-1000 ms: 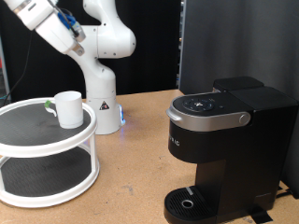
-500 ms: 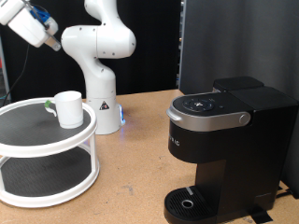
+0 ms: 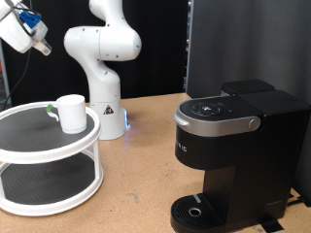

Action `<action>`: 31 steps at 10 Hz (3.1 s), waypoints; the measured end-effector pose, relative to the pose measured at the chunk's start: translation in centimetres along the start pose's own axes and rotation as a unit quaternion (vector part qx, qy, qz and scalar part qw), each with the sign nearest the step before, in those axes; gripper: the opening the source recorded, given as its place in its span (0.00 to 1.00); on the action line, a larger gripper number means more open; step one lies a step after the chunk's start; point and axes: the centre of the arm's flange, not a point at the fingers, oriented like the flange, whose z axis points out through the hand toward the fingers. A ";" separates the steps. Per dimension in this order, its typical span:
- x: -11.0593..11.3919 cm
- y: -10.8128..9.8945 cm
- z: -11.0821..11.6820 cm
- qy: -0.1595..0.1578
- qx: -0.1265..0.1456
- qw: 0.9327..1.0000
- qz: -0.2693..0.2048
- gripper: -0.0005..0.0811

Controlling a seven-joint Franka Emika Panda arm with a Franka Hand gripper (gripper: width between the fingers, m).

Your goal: Make a cup of coffee with the keurig machine

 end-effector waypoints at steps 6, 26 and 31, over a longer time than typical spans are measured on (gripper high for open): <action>-0.6 1.0 0.1 0.079 -0.019 0.996 0.021 0.01; -3.9 2.8 4.4 0.042 -0.031 0.999 0.015 0.01; -4.9 3.5 5.4 0.053 -0.048 0.996 0.052 0.07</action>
